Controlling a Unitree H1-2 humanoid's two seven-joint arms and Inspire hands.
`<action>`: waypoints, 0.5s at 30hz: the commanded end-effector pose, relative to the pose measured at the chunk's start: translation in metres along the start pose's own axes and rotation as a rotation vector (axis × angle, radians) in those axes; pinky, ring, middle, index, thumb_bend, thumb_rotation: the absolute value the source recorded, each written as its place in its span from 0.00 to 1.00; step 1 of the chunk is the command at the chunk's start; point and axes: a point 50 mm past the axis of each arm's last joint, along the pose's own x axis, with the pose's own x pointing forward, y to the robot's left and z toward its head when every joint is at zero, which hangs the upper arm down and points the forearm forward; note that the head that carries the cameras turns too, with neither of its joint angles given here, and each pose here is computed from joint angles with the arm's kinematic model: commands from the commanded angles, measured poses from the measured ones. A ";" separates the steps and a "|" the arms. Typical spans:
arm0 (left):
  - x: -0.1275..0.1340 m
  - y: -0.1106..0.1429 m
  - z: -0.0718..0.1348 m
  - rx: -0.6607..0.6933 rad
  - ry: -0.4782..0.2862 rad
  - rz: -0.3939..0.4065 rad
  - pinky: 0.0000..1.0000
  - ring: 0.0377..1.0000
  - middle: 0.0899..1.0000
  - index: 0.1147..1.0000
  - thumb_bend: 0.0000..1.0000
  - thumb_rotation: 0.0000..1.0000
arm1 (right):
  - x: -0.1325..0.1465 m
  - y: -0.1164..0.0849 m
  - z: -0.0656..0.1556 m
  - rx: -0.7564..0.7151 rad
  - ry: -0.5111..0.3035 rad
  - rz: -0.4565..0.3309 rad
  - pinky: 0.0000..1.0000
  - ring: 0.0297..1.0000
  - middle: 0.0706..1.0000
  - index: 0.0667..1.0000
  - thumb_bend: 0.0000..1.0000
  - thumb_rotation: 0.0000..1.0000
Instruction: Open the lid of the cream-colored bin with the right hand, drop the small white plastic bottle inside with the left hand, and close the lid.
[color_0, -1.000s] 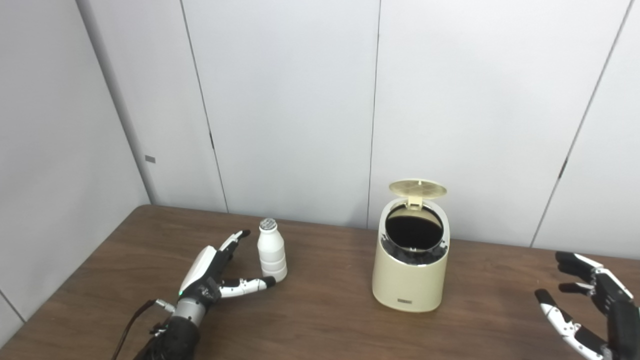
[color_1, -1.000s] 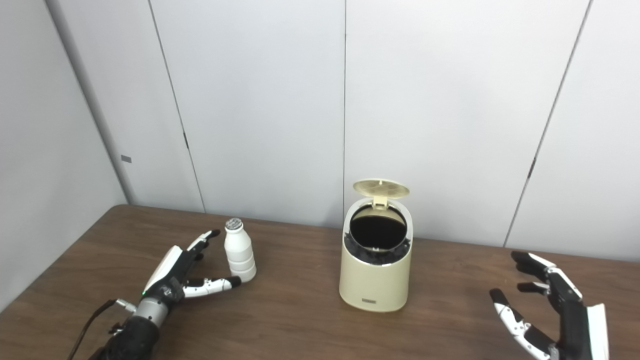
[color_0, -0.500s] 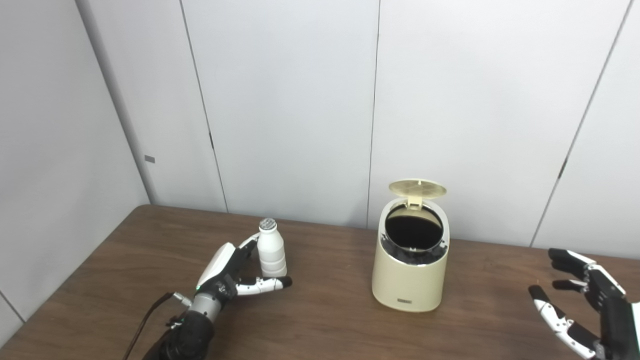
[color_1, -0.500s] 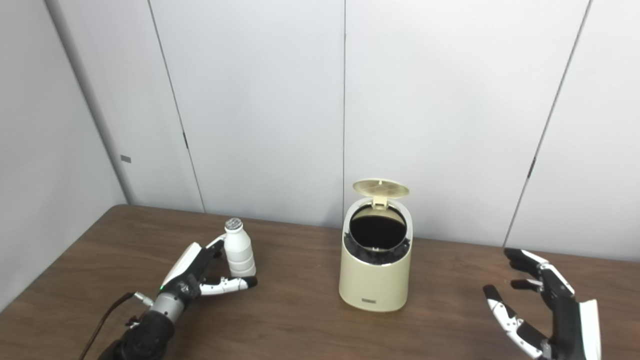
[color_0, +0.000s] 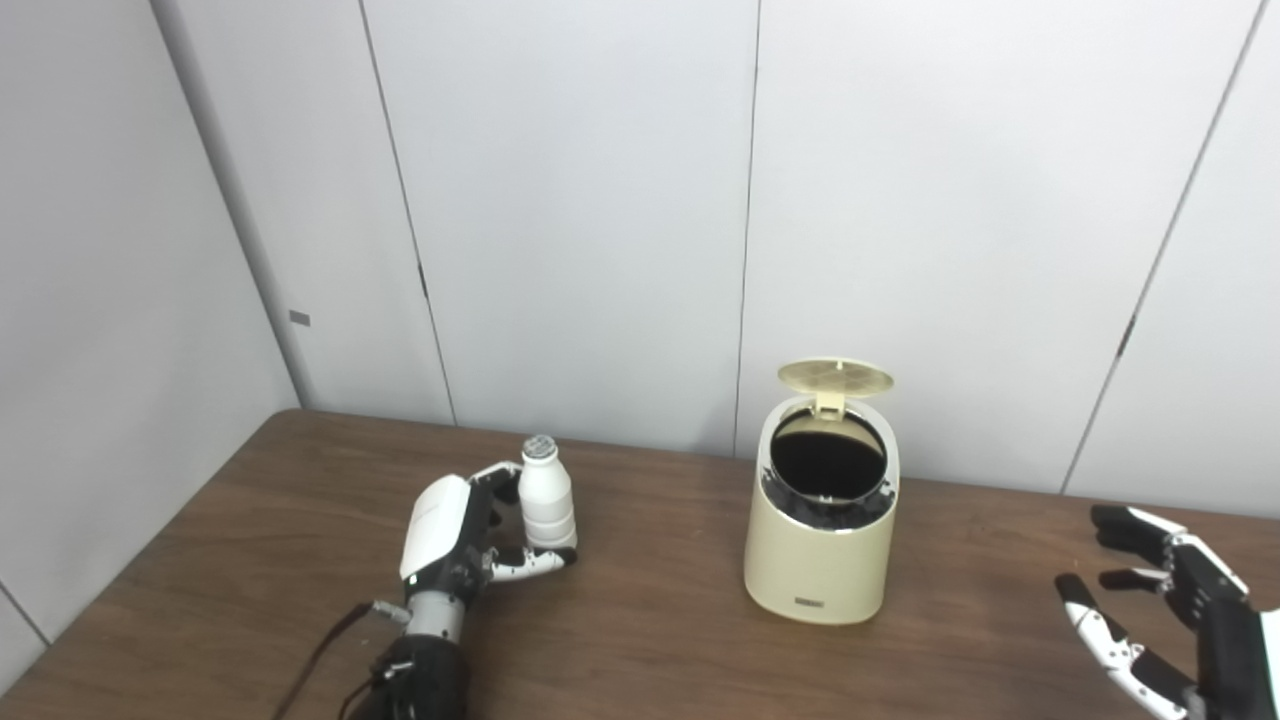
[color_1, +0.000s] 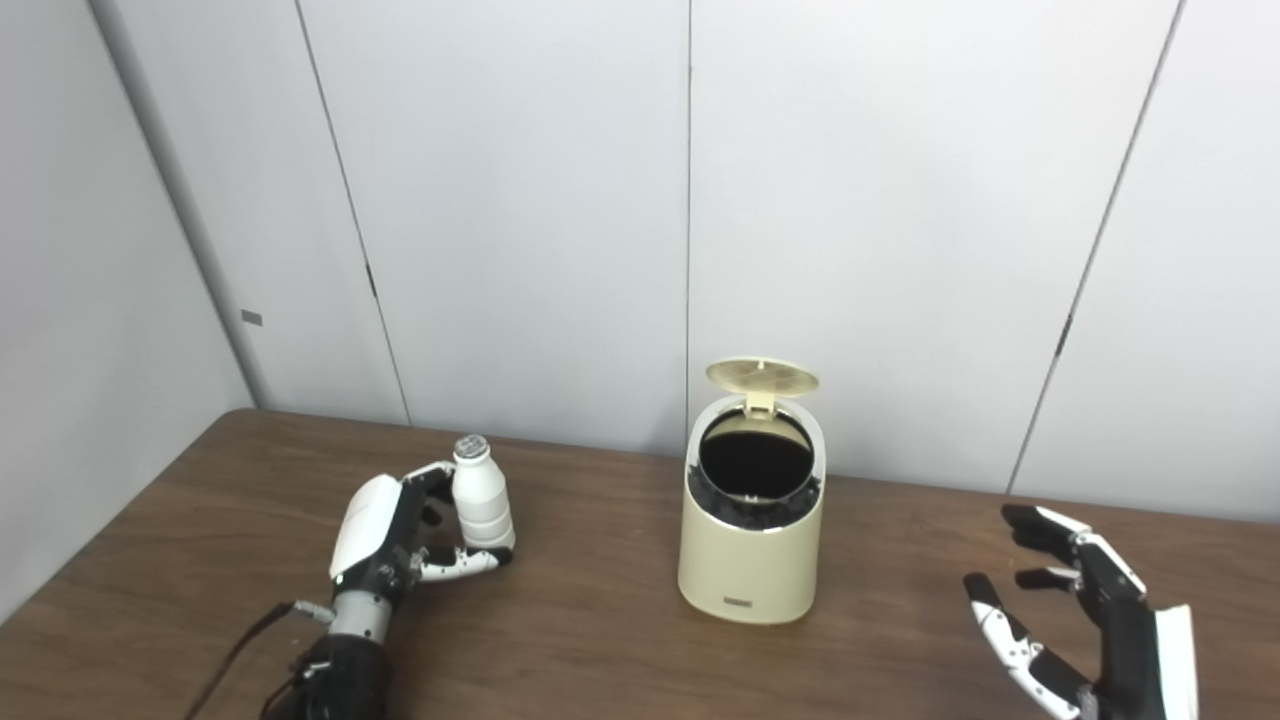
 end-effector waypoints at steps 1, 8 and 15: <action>0.025 0.017 0.022 -0.013 -0.128 0.258 0.38 0.43 0.42 0.43 0.52 0.00 | 0.017 -0.004 0.024 0.007 -0.106 -0.020 0.54 0.70 0.69 0.64 0.16 0.00; 0.024 0.018 0.027 -0.081 -0.137 0.301 0.36 0.43 0.41 0.43 0.51 0.00 | 0.017 -0.004 0.028 0.006 -0.099 -0.019 0.54 0.70 0.69 0.64 0.15 0.00; 0.021 0.019 0.026 -0.098 -0.154 0.288 0.38 0.44 0.42 0.42 0.51 0.00 | 0.016 -0.003 0.030 0.010 -0.106 -0.021 0.52 0.68 0.68 0.63 0.15 0.00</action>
